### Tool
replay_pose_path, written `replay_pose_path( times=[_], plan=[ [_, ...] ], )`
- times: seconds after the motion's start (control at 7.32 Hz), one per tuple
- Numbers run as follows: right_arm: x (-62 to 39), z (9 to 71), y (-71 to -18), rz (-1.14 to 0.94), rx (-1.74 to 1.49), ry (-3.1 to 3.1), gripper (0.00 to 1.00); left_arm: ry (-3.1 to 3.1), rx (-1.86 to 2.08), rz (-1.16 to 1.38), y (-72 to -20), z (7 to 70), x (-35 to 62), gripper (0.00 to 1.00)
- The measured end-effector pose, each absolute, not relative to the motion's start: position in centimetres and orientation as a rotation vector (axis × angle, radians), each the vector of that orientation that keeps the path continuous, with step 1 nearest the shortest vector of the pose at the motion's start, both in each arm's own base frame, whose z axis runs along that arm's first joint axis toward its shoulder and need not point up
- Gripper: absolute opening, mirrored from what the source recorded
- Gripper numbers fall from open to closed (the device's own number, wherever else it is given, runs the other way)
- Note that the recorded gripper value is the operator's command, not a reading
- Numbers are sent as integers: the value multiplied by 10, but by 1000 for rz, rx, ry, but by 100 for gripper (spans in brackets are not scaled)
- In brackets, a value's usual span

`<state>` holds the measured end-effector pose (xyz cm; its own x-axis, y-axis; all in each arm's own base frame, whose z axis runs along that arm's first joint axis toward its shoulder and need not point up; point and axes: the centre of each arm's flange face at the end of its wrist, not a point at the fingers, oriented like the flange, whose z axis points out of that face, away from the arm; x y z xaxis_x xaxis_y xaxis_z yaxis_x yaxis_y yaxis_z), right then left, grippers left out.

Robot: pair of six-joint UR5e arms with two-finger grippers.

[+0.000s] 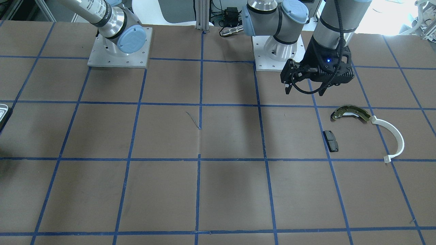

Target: Place bearing gear from tray to pile

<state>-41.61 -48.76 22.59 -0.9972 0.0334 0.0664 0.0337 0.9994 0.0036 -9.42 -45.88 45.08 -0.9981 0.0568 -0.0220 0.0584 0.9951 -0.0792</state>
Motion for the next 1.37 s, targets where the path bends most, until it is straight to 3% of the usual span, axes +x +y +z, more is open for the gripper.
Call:
replay_pose_path(
  times=[0.55, 0.96, 1.37],
  plan=[
    [-205, 357, -520, 54, -5, -3070, 6, 3135, 101, -92, -446, 457, -102, 100],
    [9, 361, -549, 87, -45, -3091, 5, 3135, 108, -61, -438, 460, -103, 100],
    [203, 324, -529, 29, -126, -3131, 5, 3133, 115, -39, -440, 455, -102, 100]
  ],
)
